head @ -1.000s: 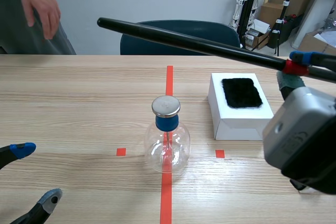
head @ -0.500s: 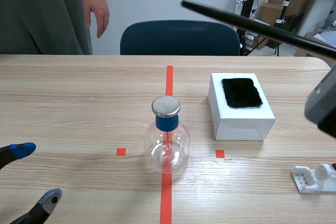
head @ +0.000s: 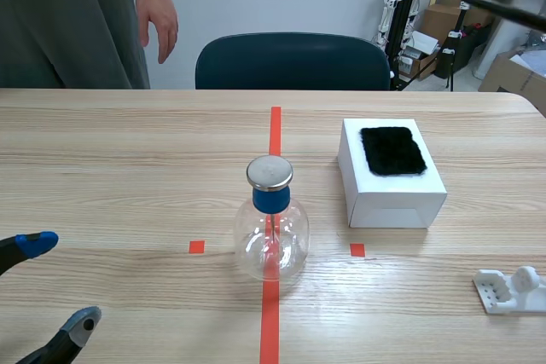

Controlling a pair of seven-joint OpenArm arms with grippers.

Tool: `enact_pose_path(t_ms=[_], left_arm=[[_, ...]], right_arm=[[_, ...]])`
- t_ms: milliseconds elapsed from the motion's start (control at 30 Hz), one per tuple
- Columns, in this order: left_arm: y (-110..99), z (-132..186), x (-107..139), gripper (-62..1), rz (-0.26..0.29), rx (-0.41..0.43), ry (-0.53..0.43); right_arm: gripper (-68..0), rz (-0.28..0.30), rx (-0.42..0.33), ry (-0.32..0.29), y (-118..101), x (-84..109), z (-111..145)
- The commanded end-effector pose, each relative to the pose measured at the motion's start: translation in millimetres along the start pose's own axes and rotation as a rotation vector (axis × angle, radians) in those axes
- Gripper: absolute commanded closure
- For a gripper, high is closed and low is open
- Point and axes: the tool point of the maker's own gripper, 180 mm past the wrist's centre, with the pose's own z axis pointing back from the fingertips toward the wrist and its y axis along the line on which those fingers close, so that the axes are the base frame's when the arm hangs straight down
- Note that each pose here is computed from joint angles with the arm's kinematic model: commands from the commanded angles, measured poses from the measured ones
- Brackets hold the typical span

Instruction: Do the electroscope experiment. rub the rod on the fur

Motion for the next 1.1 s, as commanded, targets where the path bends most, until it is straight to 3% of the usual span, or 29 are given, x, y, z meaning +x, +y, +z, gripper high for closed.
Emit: enact_pose_path(t_ms=[0,300,567,833,1067], left_arm=[[3,-2,7,-62.3,-0.007,-0.001,-0.029],[3,-2,7,-62.3,-0.007,-0.001,-0.029],[3,-2,7,-62.3,-0.007,-0.001,-0.029],[3,-2,7,-62.3,-0.007,-0.001,-0.029],[3,-2,7,-62.3,-0.007,-0.001,-0.029]], right_arm=[[0.0,0.055,-0.048,-0.047,-12,6.9,-9],[0.0,0.298,-0.074,-0.308,-5,52.9,-41],[0.1,0.461,-0.11,-0.471,-9,88.0,-63],[0.0,0.657,-0.051,-0.538,23,86.3,-86],[0.1,0.735,0.01,-0.56,47,74.5,-93]])
